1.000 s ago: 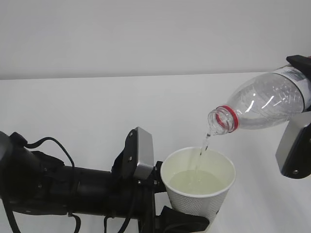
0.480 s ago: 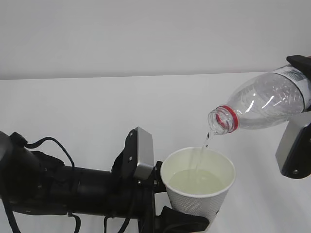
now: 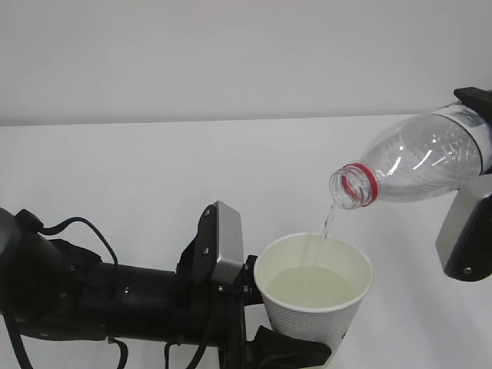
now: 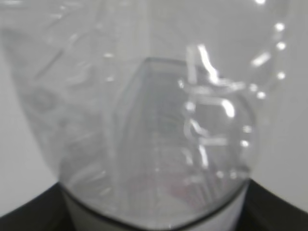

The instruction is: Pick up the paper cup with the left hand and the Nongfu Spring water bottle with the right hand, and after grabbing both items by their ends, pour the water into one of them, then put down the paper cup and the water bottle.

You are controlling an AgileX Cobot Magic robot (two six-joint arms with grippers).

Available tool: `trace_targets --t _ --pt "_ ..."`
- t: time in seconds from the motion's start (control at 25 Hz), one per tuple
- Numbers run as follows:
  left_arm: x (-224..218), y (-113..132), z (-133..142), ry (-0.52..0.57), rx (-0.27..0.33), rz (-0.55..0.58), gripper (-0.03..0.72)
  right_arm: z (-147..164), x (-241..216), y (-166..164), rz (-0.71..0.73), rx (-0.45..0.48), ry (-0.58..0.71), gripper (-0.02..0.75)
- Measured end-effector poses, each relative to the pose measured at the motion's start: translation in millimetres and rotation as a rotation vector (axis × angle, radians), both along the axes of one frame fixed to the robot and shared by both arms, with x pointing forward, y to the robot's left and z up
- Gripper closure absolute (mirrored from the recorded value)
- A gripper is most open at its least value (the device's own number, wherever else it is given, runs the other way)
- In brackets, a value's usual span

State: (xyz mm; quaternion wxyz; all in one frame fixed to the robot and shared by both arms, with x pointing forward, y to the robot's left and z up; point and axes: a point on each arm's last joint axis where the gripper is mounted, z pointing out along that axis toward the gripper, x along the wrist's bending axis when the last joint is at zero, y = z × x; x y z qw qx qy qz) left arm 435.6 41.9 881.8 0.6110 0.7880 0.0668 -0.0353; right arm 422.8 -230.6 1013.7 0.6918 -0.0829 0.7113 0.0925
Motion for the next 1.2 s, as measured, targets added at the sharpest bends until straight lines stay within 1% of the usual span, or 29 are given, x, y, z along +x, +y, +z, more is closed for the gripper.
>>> trace_targets --t 0.28,0.56,0.72,1.12,1.2 --pt "1.0 0.0 0.2 0.003 -0.003 0.012 0.185 0.0 0.0 0.0 -0.001 0.047 0.012 0.274" --pt "4.8 0.1 1.1 0.012 -0.014 0.057 0.185 0.0 0.0 -0.1 -0.005 0.145 0.037 0.274" --pt "5.4 0.1 1.3 0.014 -0.016 0.065 0.185 0.0 0.1 -0.2 -0.008 0.204 0.052 0.274" --pt "7.9 0.3 1.2 0.022 -0.02 0.096 0.185 1.5 0.2 -0.8 -0.016 0.413 0.086 0.274" --pt "8.1 0.3 1.3 0.022 -0.021 0.097 0.185 2.0 0.3 -0.9 -0.017 0.477 0.097 0.274"
